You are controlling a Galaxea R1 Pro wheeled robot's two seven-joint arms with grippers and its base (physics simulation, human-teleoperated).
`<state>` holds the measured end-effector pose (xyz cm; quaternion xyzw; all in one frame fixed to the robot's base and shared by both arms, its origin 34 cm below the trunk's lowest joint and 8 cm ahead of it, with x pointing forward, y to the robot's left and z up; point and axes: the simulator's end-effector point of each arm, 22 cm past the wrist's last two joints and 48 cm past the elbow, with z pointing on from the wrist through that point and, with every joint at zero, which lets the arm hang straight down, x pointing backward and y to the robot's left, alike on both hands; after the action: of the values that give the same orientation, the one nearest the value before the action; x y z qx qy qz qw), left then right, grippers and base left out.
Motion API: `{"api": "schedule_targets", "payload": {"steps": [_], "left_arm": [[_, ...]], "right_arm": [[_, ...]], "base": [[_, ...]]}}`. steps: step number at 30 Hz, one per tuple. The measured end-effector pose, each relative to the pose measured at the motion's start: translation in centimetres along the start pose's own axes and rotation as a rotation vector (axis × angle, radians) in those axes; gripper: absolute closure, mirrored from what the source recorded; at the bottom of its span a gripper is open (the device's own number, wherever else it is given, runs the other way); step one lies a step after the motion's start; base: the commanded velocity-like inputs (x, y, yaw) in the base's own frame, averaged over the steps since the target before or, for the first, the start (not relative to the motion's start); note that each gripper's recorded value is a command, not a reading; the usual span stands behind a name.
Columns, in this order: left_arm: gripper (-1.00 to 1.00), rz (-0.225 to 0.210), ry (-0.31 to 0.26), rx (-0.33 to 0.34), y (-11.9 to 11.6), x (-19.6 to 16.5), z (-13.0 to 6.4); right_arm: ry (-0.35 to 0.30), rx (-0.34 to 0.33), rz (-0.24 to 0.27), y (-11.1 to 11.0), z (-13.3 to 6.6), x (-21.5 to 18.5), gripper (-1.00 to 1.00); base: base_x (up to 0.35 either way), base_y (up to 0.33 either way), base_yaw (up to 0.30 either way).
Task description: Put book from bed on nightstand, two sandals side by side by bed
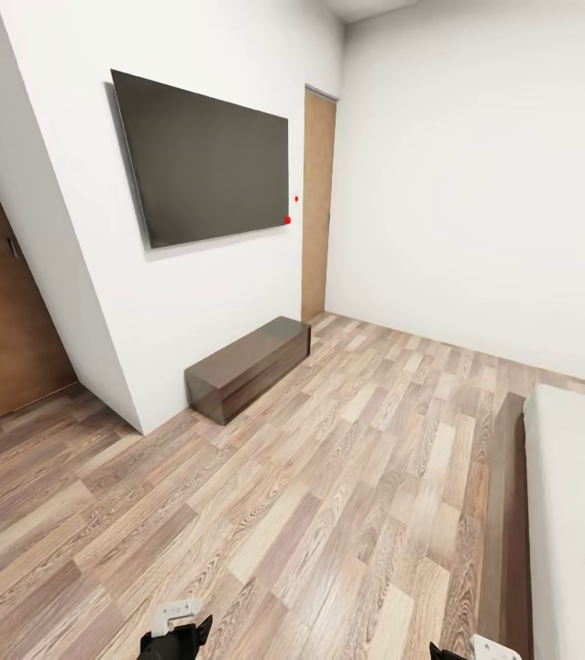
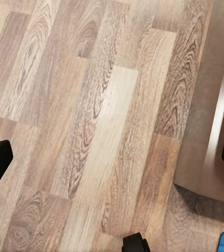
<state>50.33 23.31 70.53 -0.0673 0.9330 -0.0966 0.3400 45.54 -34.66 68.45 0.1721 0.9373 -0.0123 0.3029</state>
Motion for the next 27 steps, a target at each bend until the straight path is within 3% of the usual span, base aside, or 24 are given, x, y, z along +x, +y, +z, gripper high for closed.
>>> {"api": "schedule_targets", "payload": {"steps": [27], "left_arm": [[-1.00,0.001,-0.002,0.000,0.00,-0.10,-0.02]], "right_arm": [[-0.006,0.001,0.012,-0.03,-0.02,-0.18,-1.00]], "base": [[0.042,0.000,0.000]]}}
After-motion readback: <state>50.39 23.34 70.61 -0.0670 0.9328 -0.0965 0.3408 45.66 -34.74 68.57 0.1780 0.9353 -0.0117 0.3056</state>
